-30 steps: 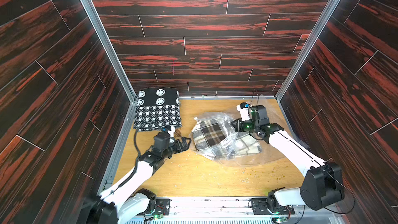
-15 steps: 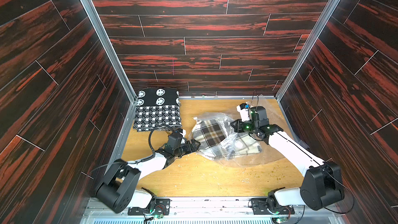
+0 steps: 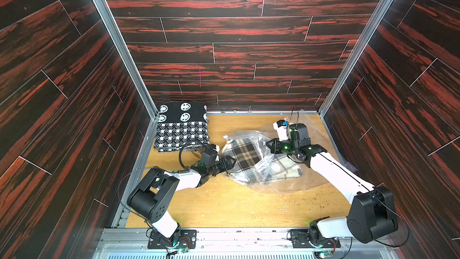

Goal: Take the scarf out of the vacuum bag
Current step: Take out the scarf from the vacuum bag.

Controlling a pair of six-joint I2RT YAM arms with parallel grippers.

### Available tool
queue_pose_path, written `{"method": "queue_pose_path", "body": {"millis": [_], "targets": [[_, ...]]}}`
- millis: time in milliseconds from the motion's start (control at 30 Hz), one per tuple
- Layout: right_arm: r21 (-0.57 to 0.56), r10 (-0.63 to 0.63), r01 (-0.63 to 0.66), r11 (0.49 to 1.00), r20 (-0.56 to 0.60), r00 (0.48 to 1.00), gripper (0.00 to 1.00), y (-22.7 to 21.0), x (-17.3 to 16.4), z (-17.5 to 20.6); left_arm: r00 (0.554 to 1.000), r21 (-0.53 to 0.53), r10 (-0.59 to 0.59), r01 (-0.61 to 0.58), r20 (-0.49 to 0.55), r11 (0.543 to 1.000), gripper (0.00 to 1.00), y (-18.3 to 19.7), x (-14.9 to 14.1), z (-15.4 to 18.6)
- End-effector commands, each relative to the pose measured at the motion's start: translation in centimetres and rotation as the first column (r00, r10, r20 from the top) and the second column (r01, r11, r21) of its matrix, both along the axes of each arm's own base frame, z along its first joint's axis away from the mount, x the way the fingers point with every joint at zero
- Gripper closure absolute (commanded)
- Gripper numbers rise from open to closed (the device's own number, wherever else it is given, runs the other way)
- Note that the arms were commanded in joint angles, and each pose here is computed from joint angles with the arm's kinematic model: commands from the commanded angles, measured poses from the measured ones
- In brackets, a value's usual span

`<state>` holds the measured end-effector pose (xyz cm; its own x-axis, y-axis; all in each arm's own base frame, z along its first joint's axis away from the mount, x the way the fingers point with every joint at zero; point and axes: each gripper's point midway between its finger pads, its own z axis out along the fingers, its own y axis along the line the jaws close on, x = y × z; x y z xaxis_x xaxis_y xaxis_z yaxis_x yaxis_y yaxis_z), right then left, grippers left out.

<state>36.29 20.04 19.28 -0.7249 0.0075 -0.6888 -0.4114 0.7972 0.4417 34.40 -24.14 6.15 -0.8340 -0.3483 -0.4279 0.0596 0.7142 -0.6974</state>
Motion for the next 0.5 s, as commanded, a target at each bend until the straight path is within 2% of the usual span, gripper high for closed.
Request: {"method": "queue_pose_path", "body": {"millis": [0, 100, 333, 467], "targets": [[0.014, 0.009, -0.009, 1.0, -0.014, 1.0, 1.0, 0.1, 0.0, -0.4, 1.0, 0.06, 0.0, -0.001, 0.019, 0.998, 0.06, -0.1, 0.4, -0.3], [0.017, 0.013, -0.013, 1.0, -0.014, 1.0, 1.0, 0.2, 0.0, -0.4, 1.0, 0.113, -0.001, 0.0, 0.012, 0.994, 0.07, 0.1, 0.1, -1.0], [0.027, 0.012, -0.011, 1.0, -0.014, 1.0, 1.0, 0.3, 0.0, -0.3, 1.0, 0.119, -0.022, 0.023, -0.006, 0.993, 0.07, -1.0, 0.4, -1.7], [0.025, 0.015, -0.015, 1.0, -0.02, 1.0, 1.0, 0.3, -0.2, -0.3, 0.998, 0.065, -0.063, 0.063, 0.004, 0.996, 0.07, -2.7, 0.4, -1.1]]}}
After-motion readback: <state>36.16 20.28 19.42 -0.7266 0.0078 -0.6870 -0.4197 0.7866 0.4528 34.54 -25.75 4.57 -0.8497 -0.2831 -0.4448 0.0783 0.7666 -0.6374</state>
